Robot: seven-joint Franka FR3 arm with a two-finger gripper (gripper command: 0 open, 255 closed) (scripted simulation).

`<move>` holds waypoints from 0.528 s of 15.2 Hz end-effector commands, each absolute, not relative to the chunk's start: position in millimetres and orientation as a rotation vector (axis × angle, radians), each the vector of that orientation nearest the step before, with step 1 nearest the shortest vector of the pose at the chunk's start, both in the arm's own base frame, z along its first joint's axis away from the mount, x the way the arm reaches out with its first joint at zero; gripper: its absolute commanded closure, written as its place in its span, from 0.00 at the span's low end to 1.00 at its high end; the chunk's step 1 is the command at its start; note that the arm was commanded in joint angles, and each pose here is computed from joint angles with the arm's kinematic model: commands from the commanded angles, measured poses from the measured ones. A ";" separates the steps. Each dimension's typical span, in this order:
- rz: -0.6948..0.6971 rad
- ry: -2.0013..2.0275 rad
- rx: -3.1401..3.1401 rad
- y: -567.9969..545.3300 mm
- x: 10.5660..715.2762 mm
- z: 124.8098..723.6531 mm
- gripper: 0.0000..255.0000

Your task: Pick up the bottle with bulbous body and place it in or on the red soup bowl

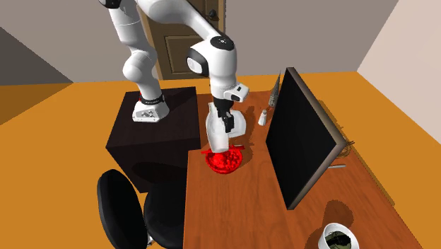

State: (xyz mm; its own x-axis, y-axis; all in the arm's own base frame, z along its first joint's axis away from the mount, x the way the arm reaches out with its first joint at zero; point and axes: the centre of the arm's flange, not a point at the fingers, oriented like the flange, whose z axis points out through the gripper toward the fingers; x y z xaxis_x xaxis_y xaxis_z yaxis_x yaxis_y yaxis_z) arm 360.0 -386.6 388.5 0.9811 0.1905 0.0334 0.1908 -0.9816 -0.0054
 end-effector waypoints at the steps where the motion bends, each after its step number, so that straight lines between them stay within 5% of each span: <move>1: -0.050 -0.300 -3.118 -385.7 360.5 412.1 0.00; 8: -0.050 -0.300 -3.118 -385.9 360.2 422.5 0.00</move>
State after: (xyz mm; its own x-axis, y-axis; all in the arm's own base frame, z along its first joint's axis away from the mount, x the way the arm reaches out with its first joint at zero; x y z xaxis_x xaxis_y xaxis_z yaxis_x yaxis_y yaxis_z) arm 360.2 -385.9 422.3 0.9812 0.1904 0.0329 0.1907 -0.9816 -0.0057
